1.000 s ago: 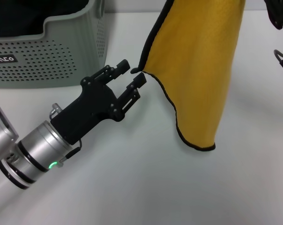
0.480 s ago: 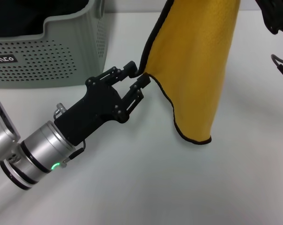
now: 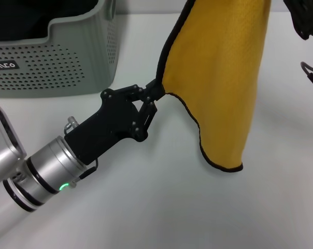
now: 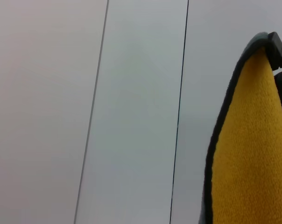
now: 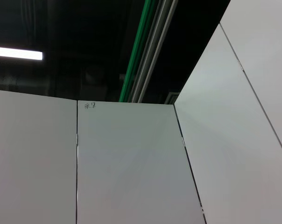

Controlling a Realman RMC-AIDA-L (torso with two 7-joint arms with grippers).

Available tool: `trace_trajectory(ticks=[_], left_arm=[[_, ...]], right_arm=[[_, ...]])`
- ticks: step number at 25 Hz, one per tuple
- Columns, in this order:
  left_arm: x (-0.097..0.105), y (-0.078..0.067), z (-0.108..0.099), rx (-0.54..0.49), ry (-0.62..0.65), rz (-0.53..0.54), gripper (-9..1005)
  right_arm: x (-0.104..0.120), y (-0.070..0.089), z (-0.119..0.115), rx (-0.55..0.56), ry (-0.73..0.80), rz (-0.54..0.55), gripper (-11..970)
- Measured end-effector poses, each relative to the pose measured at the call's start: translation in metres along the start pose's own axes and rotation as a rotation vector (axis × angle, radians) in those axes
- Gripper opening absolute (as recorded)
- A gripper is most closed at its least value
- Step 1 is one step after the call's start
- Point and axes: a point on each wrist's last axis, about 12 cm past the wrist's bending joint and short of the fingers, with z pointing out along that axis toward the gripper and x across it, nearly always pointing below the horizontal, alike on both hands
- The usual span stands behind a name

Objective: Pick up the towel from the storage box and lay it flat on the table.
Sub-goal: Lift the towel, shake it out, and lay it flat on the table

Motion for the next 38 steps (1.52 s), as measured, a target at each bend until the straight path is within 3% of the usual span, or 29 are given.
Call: trace_trajectory(ticks=[1,7,17,26,32,38], left_arm=[[0.0,0.0,0.0,-0.003,-0.002,-0.001,48],[-0.002,0.002,-0.004,-0.049,-0.035,-0.011,36],[-0.025,-0.005,-0.044,-0.047,-0.234,0.065,12],[-0.027,-0.007,-0.049,-0.018,-0.24,0.072,9],[-0.024,-0.012,-0.051,0.055,-0.198,0.075,8],[-0.023,-0.021,-0.058,0.154,-0.168,0.078,8]], right_arm=[[0.0,0.0,0.0,0.001,0.0,0.002,6],[0.002,-0.001,-0.005,0.025,0.012,0.031,6],[0.002,-0.013,-0.032,0.194,0.039,0.129,6],[0.007,-0.017,-0.042,0.266,0.087,0.204,6],[0.014,-0.009,-0.048,0.25,0.136,0.264,6],[0.02,0.017,-0.06,0.163,0.162,0.316,6]])
